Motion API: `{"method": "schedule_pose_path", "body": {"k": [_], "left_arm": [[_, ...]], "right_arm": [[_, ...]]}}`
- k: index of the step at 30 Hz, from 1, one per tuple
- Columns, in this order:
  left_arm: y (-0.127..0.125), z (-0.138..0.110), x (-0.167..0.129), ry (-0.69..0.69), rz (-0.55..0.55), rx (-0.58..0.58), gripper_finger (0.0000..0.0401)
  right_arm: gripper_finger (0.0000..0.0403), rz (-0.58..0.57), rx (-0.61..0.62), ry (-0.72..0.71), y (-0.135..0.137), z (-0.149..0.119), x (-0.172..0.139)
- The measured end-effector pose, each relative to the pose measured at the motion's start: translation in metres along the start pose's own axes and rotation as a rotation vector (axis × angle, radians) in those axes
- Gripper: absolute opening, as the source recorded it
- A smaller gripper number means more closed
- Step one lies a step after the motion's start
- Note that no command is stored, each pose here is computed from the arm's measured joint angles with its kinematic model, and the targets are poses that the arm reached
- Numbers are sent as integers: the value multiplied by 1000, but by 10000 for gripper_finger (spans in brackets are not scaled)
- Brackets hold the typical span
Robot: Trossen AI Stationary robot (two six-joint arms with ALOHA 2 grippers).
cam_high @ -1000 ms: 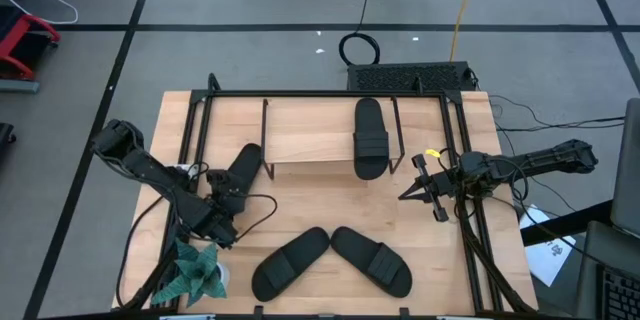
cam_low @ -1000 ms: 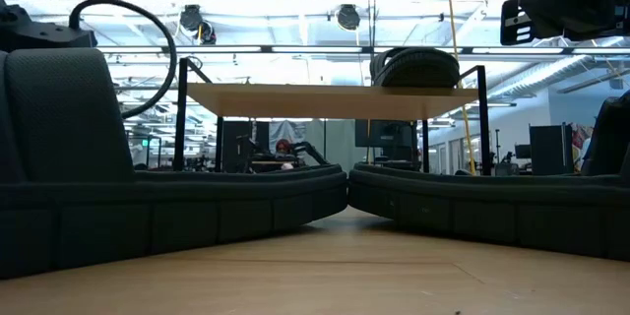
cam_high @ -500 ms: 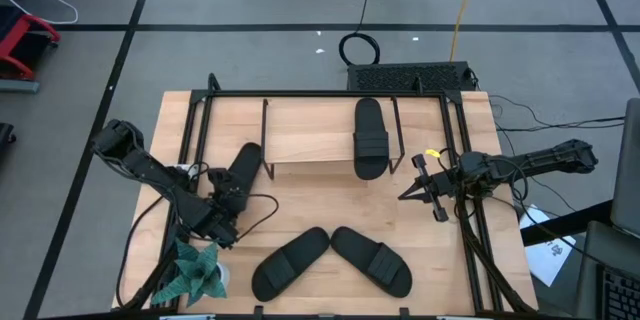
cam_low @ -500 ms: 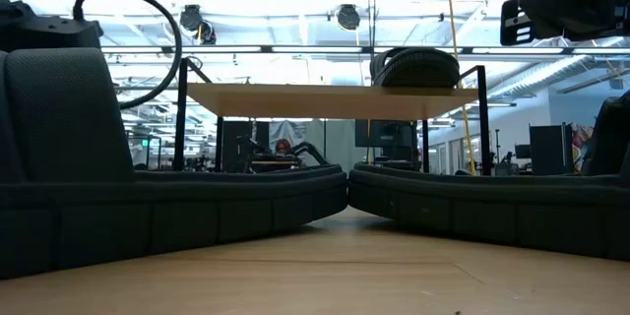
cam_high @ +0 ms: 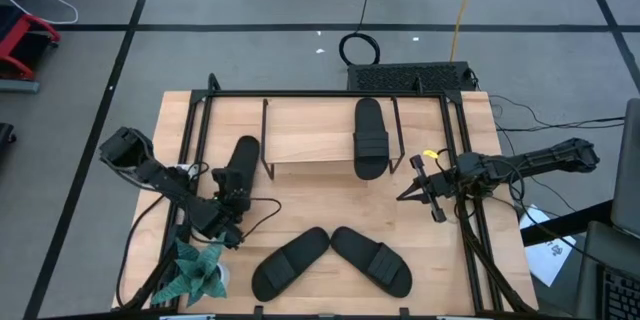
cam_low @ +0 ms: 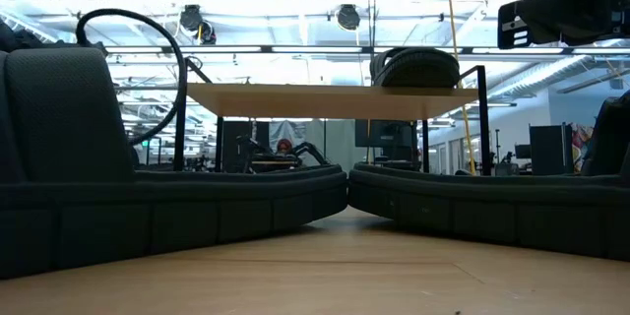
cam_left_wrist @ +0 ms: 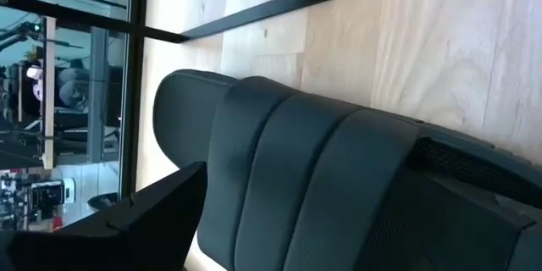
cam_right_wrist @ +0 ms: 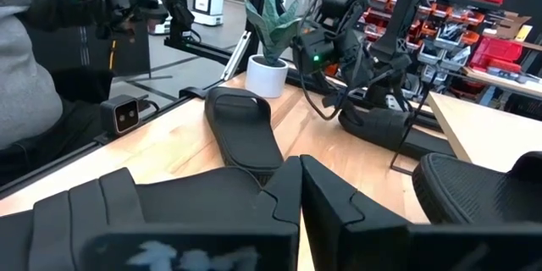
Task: Pick and place slides into the shelf
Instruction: Put the top left black slide on the shelf
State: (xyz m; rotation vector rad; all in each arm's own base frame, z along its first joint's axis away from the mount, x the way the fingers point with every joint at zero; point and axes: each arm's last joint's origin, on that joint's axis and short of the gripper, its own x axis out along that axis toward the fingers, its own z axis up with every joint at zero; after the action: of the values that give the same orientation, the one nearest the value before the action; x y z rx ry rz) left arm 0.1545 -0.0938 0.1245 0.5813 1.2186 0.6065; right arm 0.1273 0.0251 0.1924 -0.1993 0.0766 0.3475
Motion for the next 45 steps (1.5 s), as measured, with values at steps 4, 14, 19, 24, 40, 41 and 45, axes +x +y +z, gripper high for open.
{"method": "schedule_pose_path", "body": {"k": [4,14,19,24,40,41,45], "left_arm": [[1,1,1,3,1,8,366],[5,3,8,70,-10,-82,147],[6,4,11,100,-22,-108,20],[8,4,8,125,-15,-151,6],[47,13,-27,225,255,-342,1],[48,14,-27,215,262,-342,1],[51,22,-29,161,270,-387,1]], "right_arm": [[0,1,0,6,0,-1,1],[0,2,-5,8,0,-1,1],[0,0,4,-1,0,0,1],[0,0,3,-6,0,0,1],[0,0,3,-7,0,1,1],[0,0,3,-7,0,1,1],[0,-1,4,-7,0,1,1]]}}
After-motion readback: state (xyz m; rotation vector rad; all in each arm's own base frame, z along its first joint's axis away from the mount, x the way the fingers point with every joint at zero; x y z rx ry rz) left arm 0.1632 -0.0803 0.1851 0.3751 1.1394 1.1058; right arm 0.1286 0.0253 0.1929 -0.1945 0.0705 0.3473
